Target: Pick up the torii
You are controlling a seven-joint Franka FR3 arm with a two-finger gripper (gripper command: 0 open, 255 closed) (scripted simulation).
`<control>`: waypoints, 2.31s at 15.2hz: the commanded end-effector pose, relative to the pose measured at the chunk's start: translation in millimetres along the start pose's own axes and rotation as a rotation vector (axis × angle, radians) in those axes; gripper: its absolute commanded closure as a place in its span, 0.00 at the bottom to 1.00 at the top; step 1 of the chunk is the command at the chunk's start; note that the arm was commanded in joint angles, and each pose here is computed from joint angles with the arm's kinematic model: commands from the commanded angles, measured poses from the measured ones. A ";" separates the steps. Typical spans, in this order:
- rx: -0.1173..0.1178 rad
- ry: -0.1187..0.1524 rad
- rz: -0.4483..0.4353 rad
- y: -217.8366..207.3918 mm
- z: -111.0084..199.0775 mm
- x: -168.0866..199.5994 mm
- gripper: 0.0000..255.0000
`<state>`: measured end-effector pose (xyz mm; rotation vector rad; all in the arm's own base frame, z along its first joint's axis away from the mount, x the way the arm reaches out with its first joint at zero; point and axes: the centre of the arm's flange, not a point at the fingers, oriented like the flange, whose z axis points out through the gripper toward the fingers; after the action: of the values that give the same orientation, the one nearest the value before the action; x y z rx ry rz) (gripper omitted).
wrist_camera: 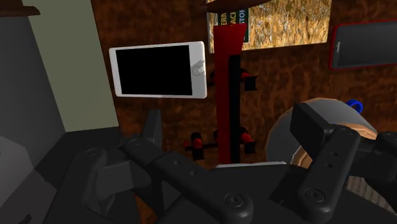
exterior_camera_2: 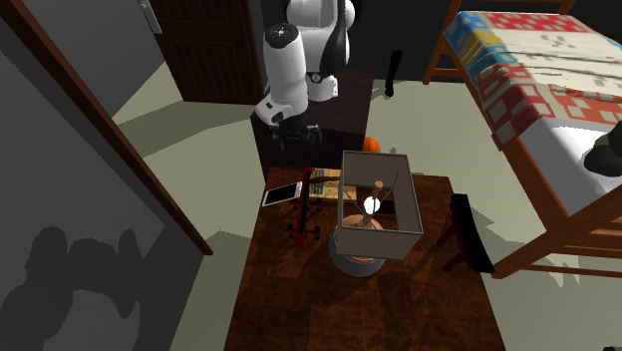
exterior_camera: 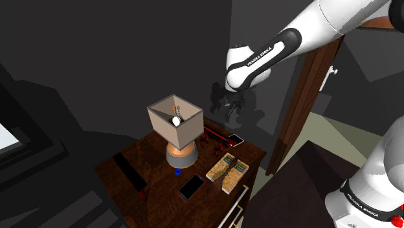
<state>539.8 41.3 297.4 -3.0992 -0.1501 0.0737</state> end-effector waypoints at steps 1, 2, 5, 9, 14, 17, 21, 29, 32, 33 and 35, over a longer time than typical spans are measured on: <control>0.004 0.001 -0.009 -3.2 21.7 18.1 0.00; 0.007 0.001 -0.014 -5.4 31.4 26.7 0.00; 0.013 0.003 -0.028 -12.1 60.4 52.4 0.00; 0.021 0.004 -0.046 -22.0 98.9 86.6 0.00; 0.023 0.004 -0.050 -23.6 129.0 95.6 0.00; 0.023 0.004 -0.050 -23.0 144.8 96.4 0.00; 0.023 0.004 -0.050 -23.1 147.8 96.5 1.00; 0.023 0.004 -0.050 -22.9 147.6 96.4 1.00; 0.023 0.004 -0.050 -23.3 137.3 96.0 1.00; 0.023 0.004 -0.050 -23.5 132.1 95.7 1.00; 0.023 0.004 -0.050 -23.9 121.5 95.3 1.00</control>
<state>625.2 77.8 165.4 -3.0700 -0.2256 0.0674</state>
